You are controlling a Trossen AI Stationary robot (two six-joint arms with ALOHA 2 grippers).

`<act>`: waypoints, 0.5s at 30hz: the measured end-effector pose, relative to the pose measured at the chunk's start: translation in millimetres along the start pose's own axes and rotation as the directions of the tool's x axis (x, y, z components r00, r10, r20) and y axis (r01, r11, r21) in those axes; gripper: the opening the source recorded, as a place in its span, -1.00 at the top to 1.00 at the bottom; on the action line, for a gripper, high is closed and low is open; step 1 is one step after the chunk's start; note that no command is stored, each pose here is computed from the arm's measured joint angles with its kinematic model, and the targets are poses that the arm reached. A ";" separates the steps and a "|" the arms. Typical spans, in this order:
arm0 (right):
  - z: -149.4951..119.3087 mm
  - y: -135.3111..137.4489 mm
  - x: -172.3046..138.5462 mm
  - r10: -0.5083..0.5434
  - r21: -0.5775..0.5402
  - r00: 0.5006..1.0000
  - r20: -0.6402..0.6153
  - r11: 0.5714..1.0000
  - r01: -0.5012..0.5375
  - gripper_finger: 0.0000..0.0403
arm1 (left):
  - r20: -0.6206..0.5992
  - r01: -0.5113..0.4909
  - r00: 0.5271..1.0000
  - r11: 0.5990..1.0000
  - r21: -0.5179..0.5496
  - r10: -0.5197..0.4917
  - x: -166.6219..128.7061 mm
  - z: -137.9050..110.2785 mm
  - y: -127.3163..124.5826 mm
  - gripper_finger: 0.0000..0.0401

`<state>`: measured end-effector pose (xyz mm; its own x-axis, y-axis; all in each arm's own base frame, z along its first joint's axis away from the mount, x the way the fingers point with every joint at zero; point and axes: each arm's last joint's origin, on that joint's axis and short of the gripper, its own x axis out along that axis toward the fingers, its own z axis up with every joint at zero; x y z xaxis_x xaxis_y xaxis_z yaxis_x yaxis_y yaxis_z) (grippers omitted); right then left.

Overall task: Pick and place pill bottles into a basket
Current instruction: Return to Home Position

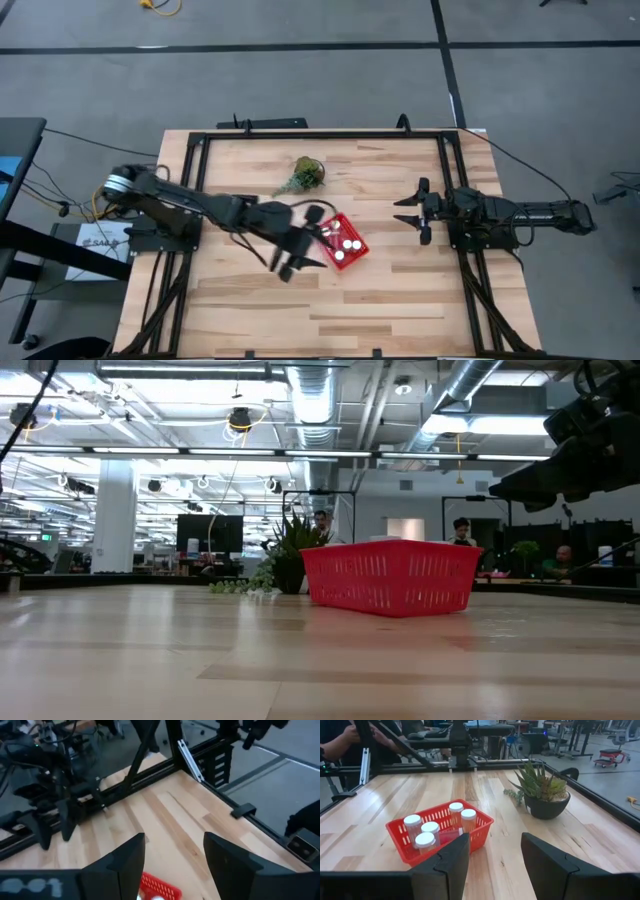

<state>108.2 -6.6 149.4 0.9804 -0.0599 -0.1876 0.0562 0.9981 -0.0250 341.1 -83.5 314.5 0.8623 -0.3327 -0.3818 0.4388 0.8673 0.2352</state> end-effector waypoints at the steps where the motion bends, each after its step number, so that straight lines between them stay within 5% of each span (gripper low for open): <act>1: 0.0 0.0 0.0 0.000 0.000 1.000 0.000 1.000 0.000 0.14 | 0.011 0.000 1.000 1.000 0.001 0.000 -7.7 -4.2 -2.5 0.04; 15: 0.0 0.0 0.0 0.000 0.000 1.000 0.000 1.000 0.000 0.14 | 0.281 -0.020 0.958 0.994 -0.107 0.050 -122.5 -84.1 -48.1 0.04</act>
<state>108.2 -6.6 149.4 0.9804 -0.0600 -0.1879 0.0563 0.9981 -0.0250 193.1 -53.3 274.7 0.9193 -0.3799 -0.1025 0.3917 0.9084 0.1461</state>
